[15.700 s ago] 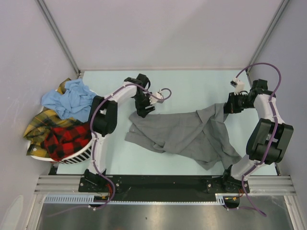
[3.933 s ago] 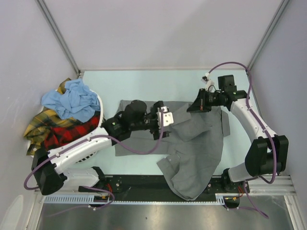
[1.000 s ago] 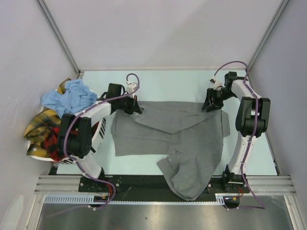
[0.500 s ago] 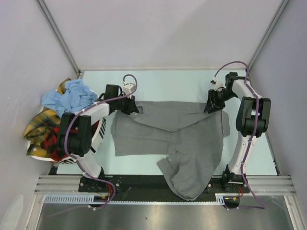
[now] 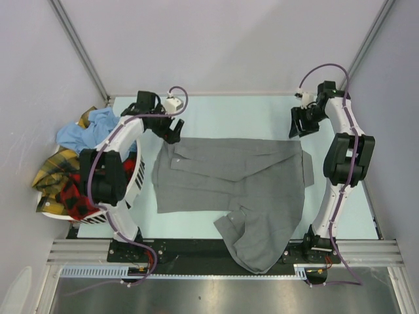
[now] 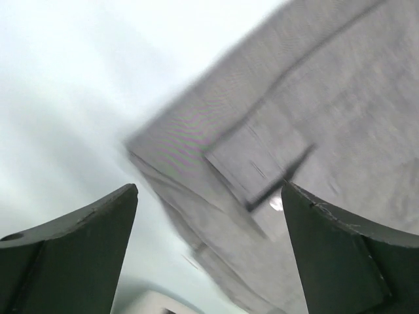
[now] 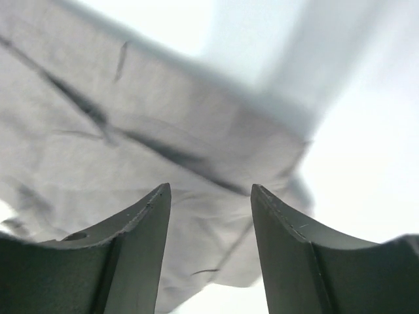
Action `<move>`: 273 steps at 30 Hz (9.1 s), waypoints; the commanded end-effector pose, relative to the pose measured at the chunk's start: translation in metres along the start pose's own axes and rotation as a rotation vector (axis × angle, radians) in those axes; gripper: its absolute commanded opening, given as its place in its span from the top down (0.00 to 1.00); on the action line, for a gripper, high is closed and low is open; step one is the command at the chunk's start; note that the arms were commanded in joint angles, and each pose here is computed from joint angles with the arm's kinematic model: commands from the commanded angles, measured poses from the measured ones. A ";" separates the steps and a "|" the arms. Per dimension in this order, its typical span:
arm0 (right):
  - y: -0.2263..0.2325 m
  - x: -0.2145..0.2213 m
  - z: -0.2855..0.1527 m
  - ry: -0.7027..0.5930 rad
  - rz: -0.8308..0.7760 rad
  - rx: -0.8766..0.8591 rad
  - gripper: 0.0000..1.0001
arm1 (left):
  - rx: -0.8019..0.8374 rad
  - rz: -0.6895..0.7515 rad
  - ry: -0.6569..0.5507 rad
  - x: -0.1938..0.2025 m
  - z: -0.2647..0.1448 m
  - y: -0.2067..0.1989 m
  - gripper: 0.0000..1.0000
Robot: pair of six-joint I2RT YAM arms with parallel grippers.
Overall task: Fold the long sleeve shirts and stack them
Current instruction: Fold the shirt
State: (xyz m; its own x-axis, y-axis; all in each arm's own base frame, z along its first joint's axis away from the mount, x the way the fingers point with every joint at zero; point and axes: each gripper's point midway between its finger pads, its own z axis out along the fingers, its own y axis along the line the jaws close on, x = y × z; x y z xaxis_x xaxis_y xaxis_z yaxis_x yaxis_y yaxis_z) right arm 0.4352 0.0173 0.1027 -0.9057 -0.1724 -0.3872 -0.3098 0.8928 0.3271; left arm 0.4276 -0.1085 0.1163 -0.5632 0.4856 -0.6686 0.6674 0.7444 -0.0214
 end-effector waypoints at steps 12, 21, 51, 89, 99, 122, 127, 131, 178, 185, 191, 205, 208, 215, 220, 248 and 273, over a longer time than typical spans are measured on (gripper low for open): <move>-0.064 -0.005 0.051 0.109 -0.209 0.161 0.45 | 0.009 0.159 0.259 0.009 0.065 0.041 0.26; -0.077 0.008 0.065 0.145 -0.250 0.204 0.87 | 0.024 0.192 0.343 0.035 0.079 0.045 0.52; -0.103 -0.108 -0.050 -0.248 -0.285 0.369 0.10 | -0.005 0.142 -0.053 -0.083 0.020 0.038 0.31; 0.026 0.233 -0.005 0.291 -0.969 0.062 0.37 | 0.367 0.529 0.228 0.155 -0.030 -0.151 0.34; 0.011 0.264 0.020 0.346 -0.942 0.079 0.53 | 0.334 0.541 0.276 0.166 -0.010 -0.144 0.36; 0.015 0.237 -0.019 0.281 -0.836 0.100 1.00 | 0.362 0.617 0.281 0.154 -0.038 -0.148 1.00; 0.017 0.220 -0.028 0.256 -0.829 0.097 1.00 | 0.350 0.583 0.252 0.134 -0.044 -0.138 1.00; 0.017 0.202 -0.032 0.238 -0.811 0.091 1.00 | 0.344 0.560 0.223 0.116 -0.042 -0.133 1.00; 0.040 0.122 -0.082 0.015 -0.552 -0.036 0.23 | 0.156 0.442 -0.214 -0.011 -0.083 -0.102 0.01; 0.129 0.163 -0.044 0.080 -0.899 -0.116 0.22 | 0.217 0.376 -0.504 -0.033 -0.125 -0.153 0.01; 0.197 0.196 -0.001 0.192 -1.110 -0.258 0.26 | 0.075 0.224 -0.440 -0.028 -0.138 -0.132 0.01; 0.205 0.270 0.070 0.419 -1.426 -0.244 0.32 | -0.147 0.129 -0.483 -0.015 -0.181 -0.112 0.01; 0.203 0.273 0.081 0.412 -1.431 -0.215 0.52 | -0.165 0.102 -0.499 -0.017 -0.184 -0.109 0.01; 0.234 0.232 0.063 0.263 -1.337 -0.349 1.00 | -0.012 0.171 -0.508 -0.023 -0.182 -0.132 0.08; 0.264 0.174 0.007 0.093 -1.213 -0.506 1.00 | 0.235 0.495 -0.517 -0.016 -0.173 -0.188 0.09; 0.302 0.158 -0.076 -0.111 -1.290 -0.770 1.00 | 0.031 1.532 -1.123 -0.064 -0.115 -0.340 0.01; 0.313 0.154 -0.073 -0.097 -1.249 -0.818 0.99 | 0.325 1.727 -1.078 -0.030 -0.106 -0.393 0.74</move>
State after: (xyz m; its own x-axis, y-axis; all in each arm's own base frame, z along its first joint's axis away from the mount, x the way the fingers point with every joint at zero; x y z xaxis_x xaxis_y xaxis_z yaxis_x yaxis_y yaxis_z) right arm 0.1789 0.2303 0.1938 0.0678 -0.6107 -0.7890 -0.9535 -0.2724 0.1289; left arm 0.1391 -0.3580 0.2059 0.9730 0.0073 -0.2306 0.2255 -0.2409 0.9440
